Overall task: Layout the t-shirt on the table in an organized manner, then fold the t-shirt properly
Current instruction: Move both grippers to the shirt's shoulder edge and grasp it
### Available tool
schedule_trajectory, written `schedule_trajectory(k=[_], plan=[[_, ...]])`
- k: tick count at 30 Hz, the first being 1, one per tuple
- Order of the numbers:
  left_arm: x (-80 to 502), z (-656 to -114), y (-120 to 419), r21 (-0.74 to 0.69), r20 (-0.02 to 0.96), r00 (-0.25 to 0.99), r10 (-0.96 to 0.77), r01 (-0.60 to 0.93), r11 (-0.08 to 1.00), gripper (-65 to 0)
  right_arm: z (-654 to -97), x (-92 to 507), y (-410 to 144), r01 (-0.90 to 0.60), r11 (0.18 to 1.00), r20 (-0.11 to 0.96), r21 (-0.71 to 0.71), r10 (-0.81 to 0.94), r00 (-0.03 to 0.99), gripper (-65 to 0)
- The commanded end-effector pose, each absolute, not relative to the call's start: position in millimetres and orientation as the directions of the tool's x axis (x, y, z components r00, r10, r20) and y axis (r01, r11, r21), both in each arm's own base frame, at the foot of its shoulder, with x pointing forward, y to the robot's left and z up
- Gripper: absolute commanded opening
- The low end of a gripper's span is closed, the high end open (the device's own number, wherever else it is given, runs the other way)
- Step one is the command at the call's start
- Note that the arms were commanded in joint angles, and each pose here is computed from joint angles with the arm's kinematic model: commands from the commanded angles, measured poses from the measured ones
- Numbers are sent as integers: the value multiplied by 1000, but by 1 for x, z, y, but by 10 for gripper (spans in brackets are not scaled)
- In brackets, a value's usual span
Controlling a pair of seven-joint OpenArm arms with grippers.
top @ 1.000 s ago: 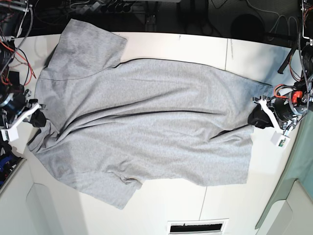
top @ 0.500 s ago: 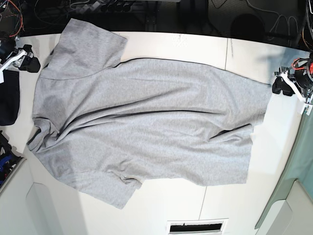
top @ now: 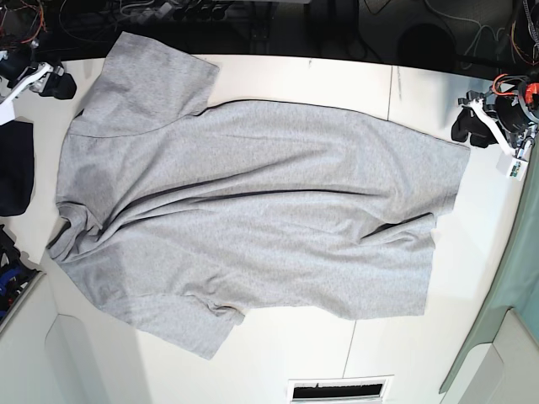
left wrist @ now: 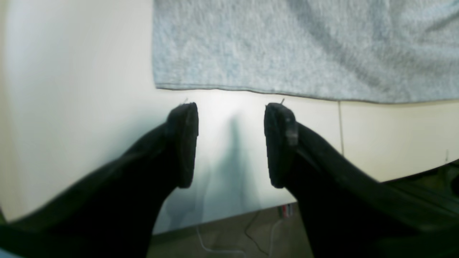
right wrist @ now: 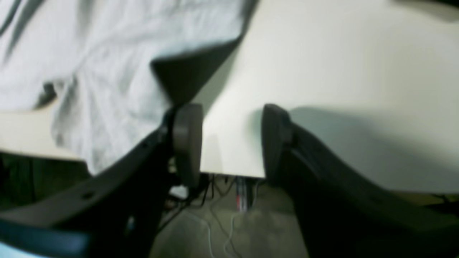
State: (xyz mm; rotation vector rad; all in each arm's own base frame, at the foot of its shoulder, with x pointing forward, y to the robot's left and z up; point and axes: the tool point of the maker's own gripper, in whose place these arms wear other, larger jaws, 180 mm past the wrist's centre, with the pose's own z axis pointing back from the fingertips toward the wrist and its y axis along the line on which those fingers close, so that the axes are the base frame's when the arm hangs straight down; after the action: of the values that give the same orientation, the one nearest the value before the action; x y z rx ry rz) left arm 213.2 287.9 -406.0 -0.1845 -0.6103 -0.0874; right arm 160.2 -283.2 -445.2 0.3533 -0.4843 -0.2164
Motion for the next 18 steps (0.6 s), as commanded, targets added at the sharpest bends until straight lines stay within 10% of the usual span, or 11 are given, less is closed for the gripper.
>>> schedule_trajectory(k=[1,18], plan=[[219,-398,289,-142,603,797,-32,147,979,-326,-439,167,-282,81,923,440,376,-255,861,-380],[251,-392,330,37,673,740,-19,-8,999,-325,-467,157,-183,50,836,364,546,-291,885,-380]])
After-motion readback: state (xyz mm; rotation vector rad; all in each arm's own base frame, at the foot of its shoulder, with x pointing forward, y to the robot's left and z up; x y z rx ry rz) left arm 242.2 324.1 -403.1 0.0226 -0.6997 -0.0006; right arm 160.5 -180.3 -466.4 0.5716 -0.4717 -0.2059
